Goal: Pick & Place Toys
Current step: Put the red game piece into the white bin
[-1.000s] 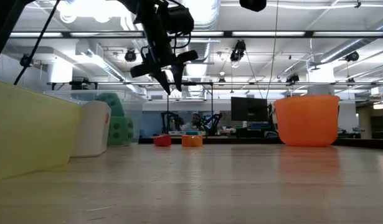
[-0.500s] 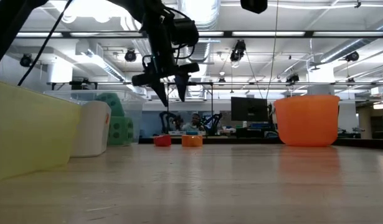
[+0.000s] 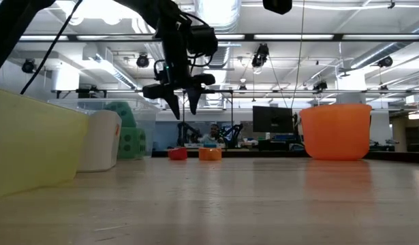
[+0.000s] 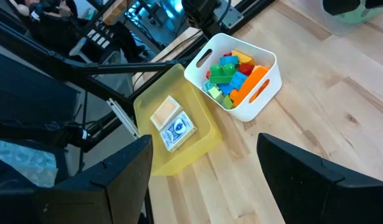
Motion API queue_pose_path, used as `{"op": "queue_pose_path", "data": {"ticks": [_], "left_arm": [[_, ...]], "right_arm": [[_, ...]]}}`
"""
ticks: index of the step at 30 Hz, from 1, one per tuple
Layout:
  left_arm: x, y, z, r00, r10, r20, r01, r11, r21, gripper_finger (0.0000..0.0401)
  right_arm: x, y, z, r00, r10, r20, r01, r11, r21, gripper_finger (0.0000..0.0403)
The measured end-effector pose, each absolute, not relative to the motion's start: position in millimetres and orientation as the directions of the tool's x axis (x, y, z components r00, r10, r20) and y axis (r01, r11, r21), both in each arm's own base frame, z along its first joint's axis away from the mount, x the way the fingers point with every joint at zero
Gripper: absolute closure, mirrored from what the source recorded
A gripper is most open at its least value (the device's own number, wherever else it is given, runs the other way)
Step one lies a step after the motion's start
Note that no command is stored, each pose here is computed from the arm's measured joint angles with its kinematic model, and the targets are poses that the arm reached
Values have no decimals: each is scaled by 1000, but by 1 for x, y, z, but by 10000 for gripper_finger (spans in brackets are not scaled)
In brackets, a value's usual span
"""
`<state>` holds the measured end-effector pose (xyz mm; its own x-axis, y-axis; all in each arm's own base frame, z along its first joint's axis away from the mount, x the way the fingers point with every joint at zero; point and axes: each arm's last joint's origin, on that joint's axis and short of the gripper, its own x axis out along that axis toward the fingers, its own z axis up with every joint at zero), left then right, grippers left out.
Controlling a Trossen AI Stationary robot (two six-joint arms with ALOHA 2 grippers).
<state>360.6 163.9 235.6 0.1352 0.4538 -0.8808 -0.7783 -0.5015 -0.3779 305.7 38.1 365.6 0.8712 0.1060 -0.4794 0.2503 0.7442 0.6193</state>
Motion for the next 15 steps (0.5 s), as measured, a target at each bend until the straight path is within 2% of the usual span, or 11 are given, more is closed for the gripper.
{"op": "queue_pose_path", "data": {"ticks": [3,9,15], "left_arm": [[364,165,233,149,460,-875,-765,-507,-397,205],[371,167,208,105,417,-903,-782,-526,-334,235],[375,170,191,71,402,-913,-773,-556,-305,244]], "right_arm": [[306,38,366,871,106,-479,250,744,619,122],[306,38,366,871,107,-480,250,744,619,122],[306,38,365,871,107,-480,250,744,620,122]]}}
